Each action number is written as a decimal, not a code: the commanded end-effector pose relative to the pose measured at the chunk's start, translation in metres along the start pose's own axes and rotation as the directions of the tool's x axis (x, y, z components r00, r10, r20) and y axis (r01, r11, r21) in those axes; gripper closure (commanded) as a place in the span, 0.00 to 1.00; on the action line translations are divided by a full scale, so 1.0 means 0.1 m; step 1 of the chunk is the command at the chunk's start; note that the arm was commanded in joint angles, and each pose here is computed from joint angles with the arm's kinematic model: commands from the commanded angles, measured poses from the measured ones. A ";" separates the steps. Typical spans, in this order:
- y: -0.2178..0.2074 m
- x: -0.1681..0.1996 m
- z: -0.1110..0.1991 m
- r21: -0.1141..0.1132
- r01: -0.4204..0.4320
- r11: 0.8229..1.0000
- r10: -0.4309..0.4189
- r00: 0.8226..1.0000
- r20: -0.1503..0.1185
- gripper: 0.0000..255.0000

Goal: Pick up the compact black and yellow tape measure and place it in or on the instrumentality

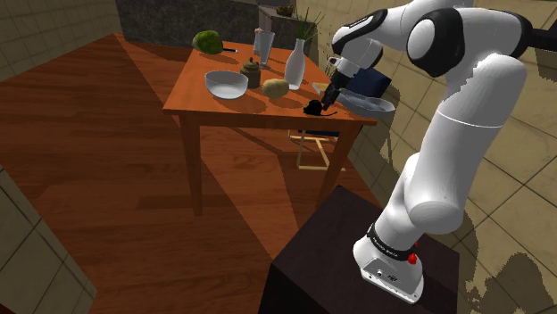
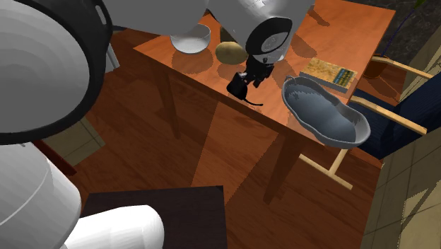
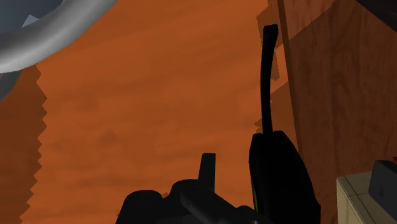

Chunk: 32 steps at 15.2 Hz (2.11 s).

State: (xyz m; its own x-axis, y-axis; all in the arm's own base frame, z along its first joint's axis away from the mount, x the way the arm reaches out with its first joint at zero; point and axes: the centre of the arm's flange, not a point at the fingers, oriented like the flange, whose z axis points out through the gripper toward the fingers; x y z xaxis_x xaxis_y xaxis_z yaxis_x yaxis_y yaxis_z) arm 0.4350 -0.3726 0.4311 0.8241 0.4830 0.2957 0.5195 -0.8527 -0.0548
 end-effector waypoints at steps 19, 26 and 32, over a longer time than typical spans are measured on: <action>0.01 0.00 0.19 0.000 0.001 1.000 -0.001 1.000 -0.001 1.00; -0.01 0.08 -0.06 0.000 0.001 1.000 -0.001 1.000 -0.001 1.00; -0.02 0.17 -0.37 0.000 0.001 1.000 -0.001 1.000 -0.001 1.00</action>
State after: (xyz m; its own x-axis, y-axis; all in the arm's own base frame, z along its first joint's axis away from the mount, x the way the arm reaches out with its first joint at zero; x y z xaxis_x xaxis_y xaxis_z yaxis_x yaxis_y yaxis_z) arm 0.4392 -0.3689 0.4667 0.8231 0.4840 0.2971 0.5206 -0.8521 -0.0541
